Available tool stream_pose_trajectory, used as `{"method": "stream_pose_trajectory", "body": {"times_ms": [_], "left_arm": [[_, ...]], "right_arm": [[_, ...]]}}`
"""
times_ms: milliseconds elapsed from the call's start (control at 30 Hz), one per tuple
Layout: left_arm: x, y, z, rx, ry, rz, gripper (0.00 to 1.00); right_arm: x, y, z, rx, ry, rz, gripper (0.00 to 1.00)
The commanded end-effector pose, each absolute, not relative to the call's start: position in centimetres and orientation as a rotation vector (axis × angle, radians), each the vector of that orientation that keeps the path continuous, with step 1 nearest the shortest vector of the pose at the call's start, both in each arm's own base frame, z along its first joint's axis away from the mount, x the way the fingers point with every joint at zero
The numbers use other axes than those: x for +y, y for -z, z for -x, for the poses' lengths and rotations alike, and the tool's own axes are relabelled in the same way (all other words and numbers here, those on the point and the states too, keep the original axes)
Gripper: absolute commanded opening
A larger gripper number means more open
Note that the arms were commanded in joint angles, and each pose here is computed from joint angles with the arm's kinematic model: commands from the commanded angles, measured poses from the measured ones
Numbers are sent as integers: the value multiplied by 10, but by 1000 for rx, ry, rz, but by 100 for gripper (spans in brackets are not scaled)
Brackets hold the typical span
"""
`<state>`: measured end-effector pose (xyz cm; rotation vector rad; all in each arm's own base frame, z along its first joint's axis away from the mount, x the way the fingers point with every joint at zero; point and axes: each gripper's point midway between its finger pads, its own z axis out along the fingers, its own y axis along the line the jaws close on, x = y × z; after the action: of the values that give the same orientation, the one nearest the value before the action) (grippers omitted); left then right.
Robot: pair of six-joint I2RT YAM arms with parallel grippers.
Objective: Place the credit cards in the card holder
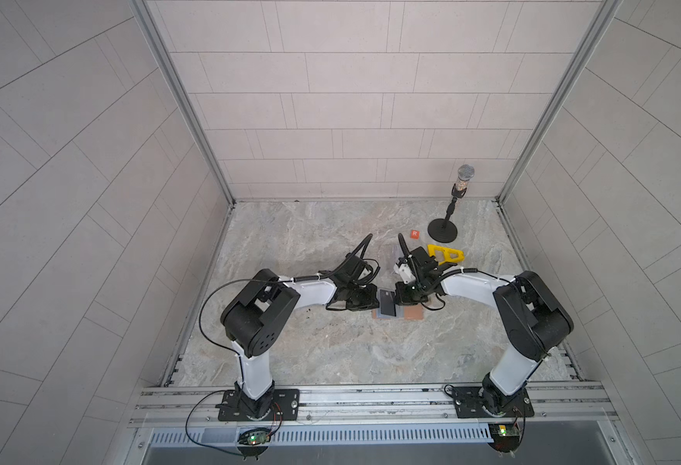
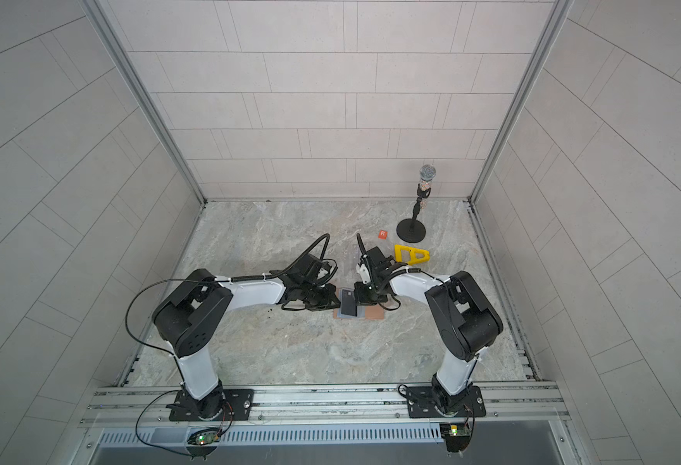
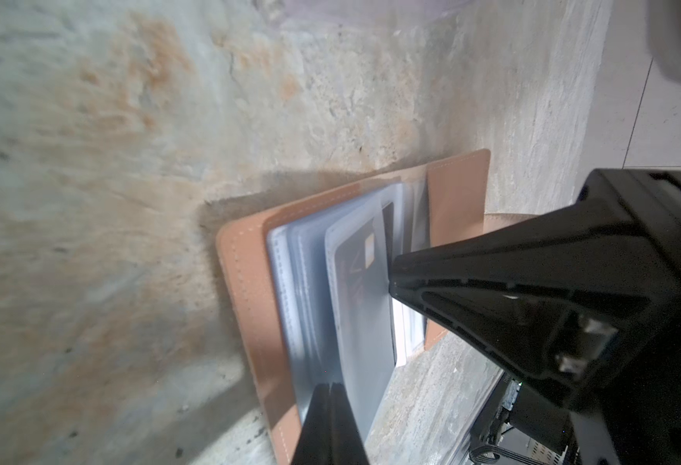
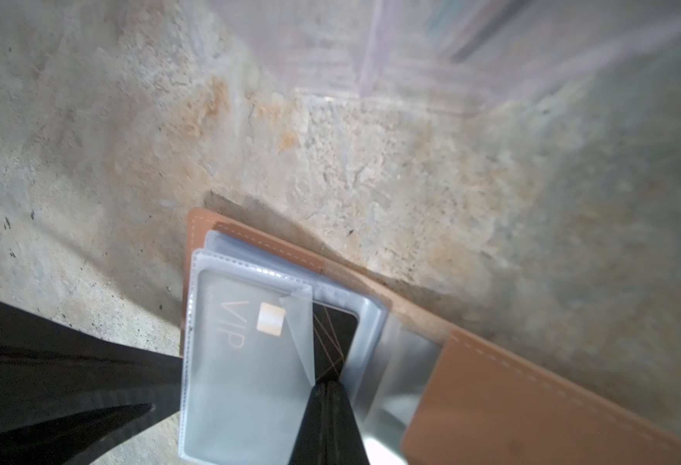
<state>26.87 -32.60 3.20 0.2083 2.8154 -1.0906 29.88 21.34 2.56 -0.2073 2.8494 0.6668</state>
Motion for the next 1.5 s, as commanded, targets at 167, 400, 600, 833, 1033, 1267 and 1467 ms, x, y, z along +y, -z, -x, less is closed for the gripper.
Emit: {"method": "stream_pose_trajectory", "body": {"times_ms": [167,400,600,833,1033,1267,1467], "left_arm": [[-342,-47,-275,2763,1170,-242,0],[-351,-49,-274,2770,1133,-276,0],[-354,-52,-273,2768,1116,-299,0],[-368,-54,-270,2767,1137,-357,0],[-384,-57,-269,2763,1156,-408,0],[-401,-55,-266,2771,1167,-466,0],[-410,-52,-266,2779,1188,-480,0]], "right_arm": [[209,-36,-291,2858,-649,202,20],[199,-69,-299,2778,-579,200,30],[187,-71,-297,2785,-516,196,31],[177,-87,-301,2743,-524,156,32],[149,-98,-304,2722,-490,78,32],[121,-105,-303,2711,-484,3,32],[117,-108,-302,2707,-493,-6,32]]}}
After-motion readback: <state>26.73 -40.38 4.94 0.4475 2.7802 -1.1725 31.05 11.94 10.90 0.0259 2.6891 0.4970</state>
